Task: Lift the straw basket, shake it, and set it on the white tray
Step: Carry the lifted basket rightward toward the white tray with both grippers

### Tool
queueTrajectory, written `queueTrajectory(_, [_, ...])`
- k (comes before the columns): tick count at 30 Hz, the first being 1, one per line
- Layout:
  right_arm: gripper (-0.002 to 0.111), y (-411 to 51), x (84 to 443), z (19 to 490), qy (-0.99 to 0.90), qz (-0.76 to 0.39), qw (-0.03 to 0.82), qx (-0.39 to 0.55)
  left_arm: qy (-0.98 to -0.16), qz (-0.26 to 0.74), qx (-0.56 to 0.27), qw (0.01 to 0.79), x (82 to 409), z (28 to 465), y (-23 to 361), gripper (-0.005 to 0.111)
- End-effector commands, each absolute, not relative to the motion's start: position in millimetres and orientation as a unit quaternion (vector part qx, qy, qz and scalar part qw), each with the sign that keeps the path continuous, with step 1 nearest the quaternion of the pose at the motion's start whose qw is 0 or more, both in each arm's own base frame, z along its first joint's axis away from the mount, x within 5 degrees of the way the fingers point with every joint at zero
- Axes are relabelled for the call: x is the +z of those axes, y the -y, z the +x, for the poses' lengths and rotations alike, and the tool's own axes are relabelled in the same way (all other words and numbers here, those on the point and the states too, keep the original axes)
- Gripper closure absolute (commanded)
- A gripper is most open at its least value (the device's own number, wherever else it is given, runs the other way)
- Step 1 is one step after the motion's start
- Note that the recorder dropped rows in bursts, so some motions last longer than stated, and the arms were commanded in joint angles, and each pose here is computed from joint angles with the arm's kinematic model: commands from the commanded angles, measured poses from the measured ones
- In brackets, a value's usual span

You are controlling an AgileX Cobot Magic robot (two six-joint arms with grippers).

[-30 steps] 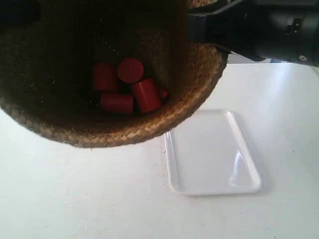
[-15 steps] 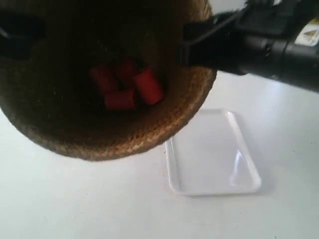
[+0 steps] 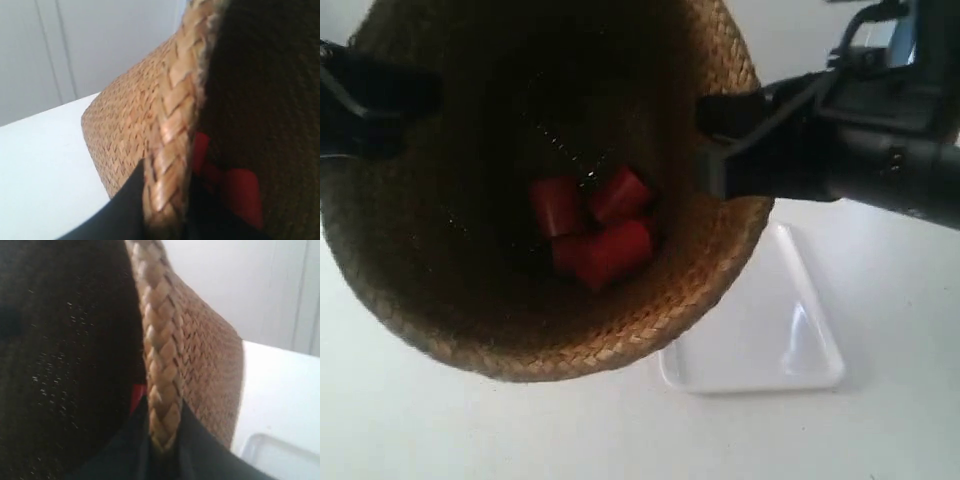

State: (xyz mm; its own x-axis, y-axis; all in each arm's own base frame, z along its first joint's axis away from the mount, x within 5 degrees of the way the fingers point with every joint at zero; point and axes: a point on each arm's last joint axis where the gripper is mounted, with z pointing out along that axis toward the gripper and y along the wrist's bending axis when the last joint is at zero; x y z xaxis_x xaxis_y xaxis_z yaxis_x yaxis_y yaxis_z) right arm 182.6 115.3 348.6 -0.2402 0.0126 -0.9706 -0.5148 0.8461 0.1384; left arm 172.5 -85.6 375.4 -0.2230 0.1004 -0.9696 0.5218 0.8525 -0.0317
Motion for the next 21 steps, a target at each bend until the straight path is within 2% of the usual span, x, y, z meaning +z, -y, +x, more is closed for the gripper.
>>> queueTrajectory(1, [0.108, -107.1, 375.9, 159.6, -0.675, -0.168, 0.68, 0.234, -0.7, 0.224, -0.157, 0.66, 394.9, 156.2, 83.3, 0.107])
queueTrajectory(4, [0.108, -114.7, 334.9, 189.0, -0.706, -0.19, 0.661, 0.167, -0.726, 0.176, -0.139, 0.649, 363.3, 188.9, 88.8, 0.107])
queueTrajectory(5, [0.108, -117.2, 329.0, 194.3, -0.725, -0.191, 0.64, 0.168, -0.731, 0.165, -0.155, 0.644, 365.2, 189.8, 90.1, 0.107])
queueTrajectory(8, [0.108, -117.1, 356.8, 175.3, -0.736, -0.18, 0.611, 0.228, -0.729, 0.219, -0.2, 0.617, 389.6, 164.6, 96.5, 0.107])
queueTrajectory(11, [0.108, -109.1, 383.9, 152.5, -0.687, -0.178, 0.657, 0.254, -0.696, 0.263, -0.186, 0.642, 405.5, 140.9, 90.9, 0.107])
queueTrajectory(14, [0.108, -108.6, 358.1, 171.8, -0.682, -0.181, 0.682, 0.194, -0.703, 0.227, -0.161, 0.655, 382.0, 162.6, 93.1, 0.107])
queueTrajectory(16, [0.108, -111.9, 333.9, 195.9, -0.729, -0.165, 0.641, 0.176, -0.725, 0.206, -0.157, 0.638, 361.5, 183.3, 100.7, 0.107])
queueTrajectory(17, [0.108, -112.9, 339.0, 194.0, -0.745, -0.148, 0.618, 0.203, -0.733, 0.21, -0.176, 0.623, 364.9, 179.8, 103.1, 0.107])
queueTrajectory(18, [0.108, -112.6, 361.1, 177.0, -0.748, -0.151, 0.598, 0.244, -0.731, 0.25, -0.2, 0.603, 379.8, 160.1, 104.6, 0.107])
queueTrajectory(21, [0.108, -104.3, 380.8, 160.0, -0.709, -0.17, 0.642, 0.238, -0.7, 0.287, -0.166, 0.633, 386.4, 147.1, 98.3, 0.107])
